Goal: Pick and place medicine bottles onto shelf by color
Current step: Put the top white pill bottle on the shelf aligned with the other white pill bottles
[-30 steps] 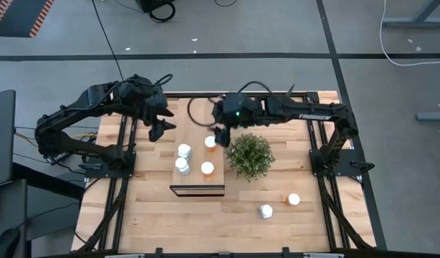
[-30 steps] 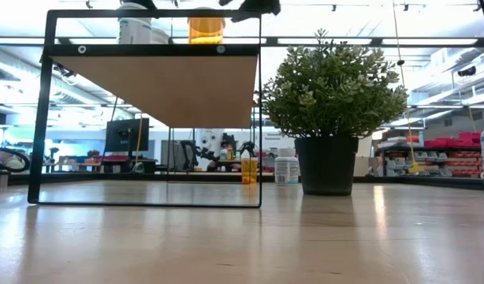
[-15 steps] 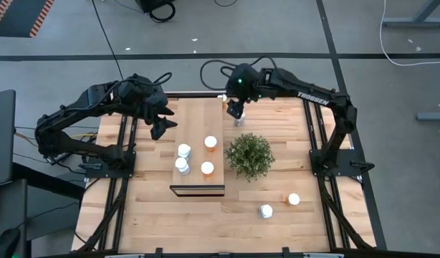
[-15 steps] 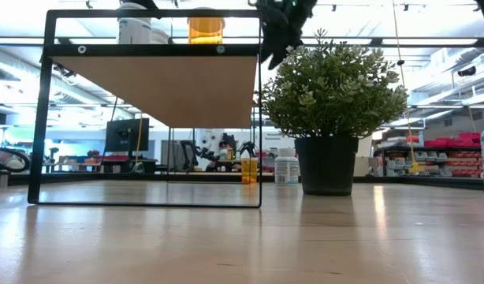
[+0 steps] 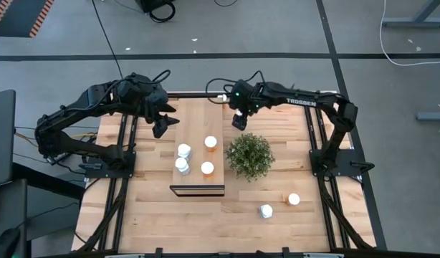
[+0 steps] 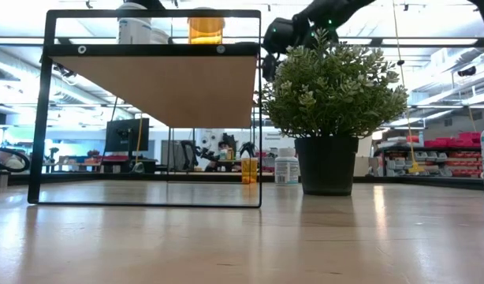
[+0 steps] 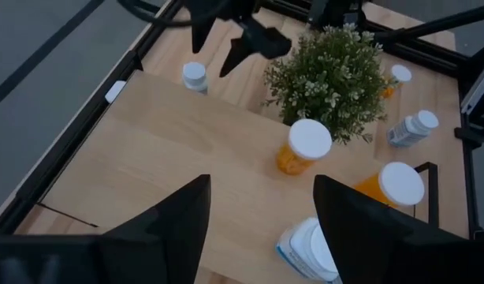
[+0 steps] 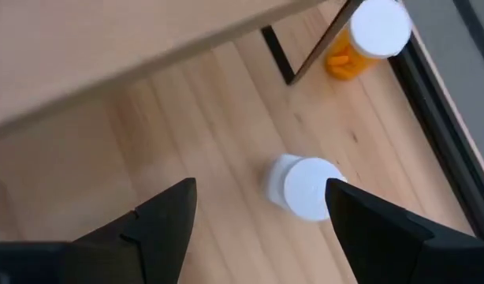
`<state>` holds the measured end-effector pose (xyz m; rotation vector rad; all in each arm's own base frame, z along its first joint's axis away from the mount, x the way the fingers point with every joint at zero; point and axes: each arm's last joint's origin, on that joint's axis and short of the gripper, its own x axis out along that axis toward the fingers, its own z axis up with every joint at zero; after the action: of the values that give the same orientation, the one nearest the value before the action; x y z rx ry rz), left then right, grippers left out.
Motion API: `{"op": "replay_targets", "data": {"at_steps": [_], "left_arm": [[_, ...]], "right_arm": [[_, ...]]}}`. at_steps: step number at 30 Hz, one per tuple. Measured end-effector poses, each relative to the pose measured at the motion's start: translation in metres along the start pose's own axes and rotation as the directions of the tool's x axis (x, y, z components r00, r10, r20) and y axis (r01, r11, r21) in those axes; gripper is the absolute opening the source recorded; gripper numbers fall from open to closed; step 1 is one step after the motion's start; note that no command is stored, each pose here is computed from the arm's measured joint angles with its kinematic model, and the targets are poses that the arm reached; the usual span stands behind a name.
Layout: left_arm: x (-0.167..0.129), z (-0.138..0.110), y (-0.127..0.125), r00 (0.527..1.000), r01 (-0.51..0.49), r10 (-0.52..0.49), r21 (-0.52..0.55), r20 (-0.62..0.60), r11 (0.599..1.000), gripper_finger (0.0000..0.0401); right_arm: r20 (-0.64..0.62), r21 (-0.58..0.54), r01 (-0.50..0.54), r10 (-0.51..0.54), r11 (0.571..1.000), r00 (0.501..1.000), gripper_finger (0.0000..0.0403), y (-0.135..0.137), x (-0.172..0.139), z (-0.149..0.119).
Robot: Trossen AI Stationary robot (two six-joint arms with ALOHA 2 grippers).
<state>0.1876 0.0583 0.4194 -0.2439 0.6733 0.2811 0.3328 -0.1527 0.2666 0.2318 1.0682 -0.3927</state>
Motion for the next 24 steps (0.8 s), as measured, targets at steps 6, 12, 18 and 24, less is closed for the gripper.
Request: {"op": "replay_targets", "data": {"at_steps": [6,12,18,24], "left_arm": [[0.000,0.000,0.000,1.000,0.000,0.000,-0.021,-0.001,1.000,0.0231],[0.000,0.001,0.000,1.000,0.002,-0.002,-0.052,0.013,0.999,0.0231],[0.000,0.004,0.000,0.999,0.008,-0.005,-0.081,0.042,0.997,0.0231],[0.000,0.007,-0.001,0.998,0.016,-0.008,-0.113,0.070,0.993,0.0231]], "right_arm": [[-0.006,-0.006,0.092,-0.092,0.996,0.996,0.0292,-0.008,0.019,-0.013],[0.022,0.074,0.119,-0.121,0.990,0.992,0.0293,-0.022,0.032,-0.020],[0.040,0.095,0.119,-0.123,0.988,0.992,0.0293,-0.024,0.046,-0.031],[0.080,0.101,0.132,-0.141,0.986,0.987,0.0291,-0.024,0.051,-0.032]]}}
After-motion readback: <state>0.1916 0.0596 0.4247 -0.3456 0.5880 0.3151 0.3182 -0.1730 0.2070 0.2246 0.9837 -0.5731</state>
